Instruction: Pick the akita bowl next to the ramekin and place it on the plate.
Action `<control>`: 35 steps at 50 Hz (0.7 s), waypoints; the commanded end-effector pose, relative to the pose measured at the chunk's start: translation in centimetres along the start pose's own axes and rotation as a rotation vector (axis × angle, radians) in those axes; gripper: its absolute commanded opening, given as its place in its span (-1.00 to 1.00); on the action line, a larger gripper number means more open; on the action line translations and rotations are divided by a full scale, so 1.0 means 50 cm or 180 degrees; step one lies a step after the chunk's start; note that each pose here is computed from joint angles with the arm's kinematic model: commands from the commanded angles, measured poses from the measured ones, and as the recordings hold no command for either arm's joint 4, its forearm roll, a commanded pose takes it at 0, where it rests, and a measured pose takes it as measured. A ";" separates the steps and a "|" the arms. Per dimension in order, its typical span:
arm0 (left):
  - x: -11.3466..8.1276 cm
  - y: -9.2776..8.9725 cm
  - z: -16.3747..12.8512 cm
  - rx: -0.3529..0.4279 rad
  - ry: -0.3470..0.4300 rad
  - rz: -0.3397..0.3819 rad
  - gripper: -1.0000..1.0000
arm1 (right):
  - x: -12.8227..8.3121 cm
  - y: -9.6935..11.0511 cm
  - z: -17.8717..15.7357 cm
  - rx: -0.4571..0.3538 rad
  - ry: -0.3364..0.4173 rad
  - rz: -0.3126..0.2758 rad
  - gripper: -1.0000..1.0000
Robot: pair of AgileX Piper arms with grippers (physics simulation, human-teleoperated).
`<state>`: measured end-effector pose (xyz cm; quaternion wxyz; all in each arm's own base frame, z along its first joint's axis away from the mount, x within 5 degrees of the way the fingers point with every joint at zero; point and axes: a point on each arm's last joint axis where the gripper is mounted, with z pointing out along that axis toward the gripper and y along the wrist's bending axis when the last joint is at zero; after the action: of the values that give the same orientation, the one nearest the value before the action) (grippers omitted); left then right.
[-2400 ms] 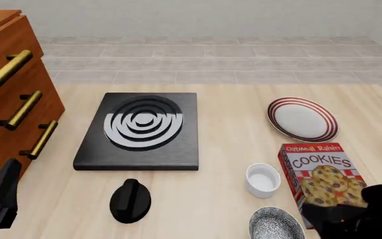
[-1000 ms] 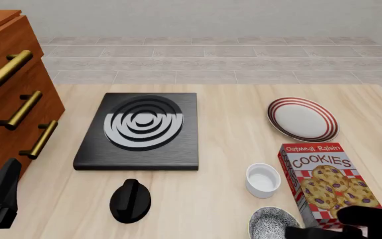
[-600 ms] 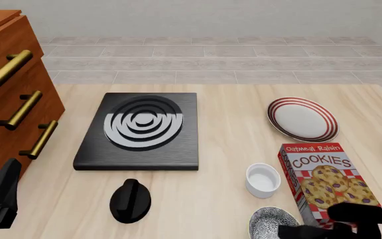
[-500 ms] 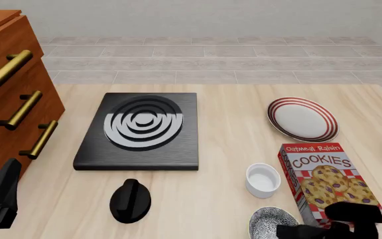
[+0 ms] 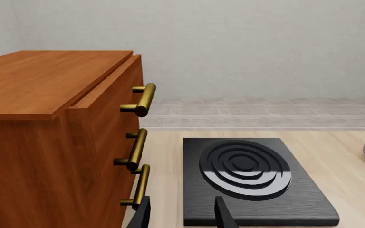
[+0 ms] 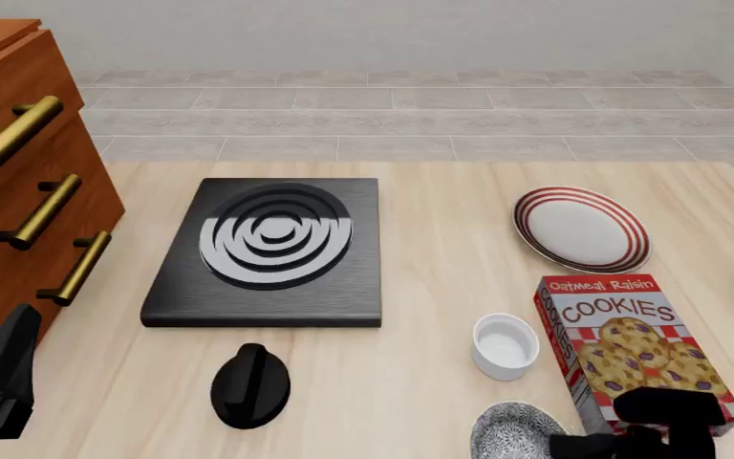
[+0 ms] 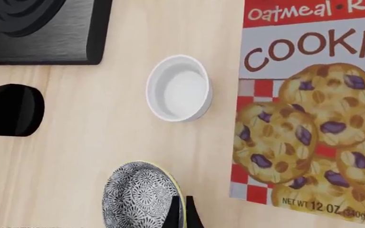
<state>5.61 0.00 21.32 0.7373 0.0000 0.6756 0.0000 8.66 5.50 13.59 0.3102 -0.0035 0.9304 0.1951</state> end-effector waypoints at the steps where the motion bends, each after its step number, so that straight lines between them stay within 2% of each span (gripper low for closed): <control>1: 0.000 0.000 0.000 0.0000 0.0000 0.0000 1.00 | 0.000 0.001 -0.002 -0.0013 -0.0013 0.0012 -1.00; 13: 0.000 0.000 0.000 0.0000 0.0000 0.0000 1.00 | -0.002 0.006 -0.013 -0.0098 -0.0073 -0.0001 -1.00; 25: 0.000 0.000 0.000 0.0000 0.0000 0.0000 1.00 | -0.026 0.026 -0.045 -0.0218 -0.0165 -0.0019 -1.00; 35: 0.000 0.000 0.000 0.0000 0.0000 0.0000 1.00 | -0.043 0.031 -0.064 -0.0220 -0.0273 -0.0031 -1.00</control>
<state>5.61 0.00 21.32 0.7373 0.0000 0.6756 0.0000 8.33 5.58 16.19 0.3358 -0.0161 0.9167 0.2160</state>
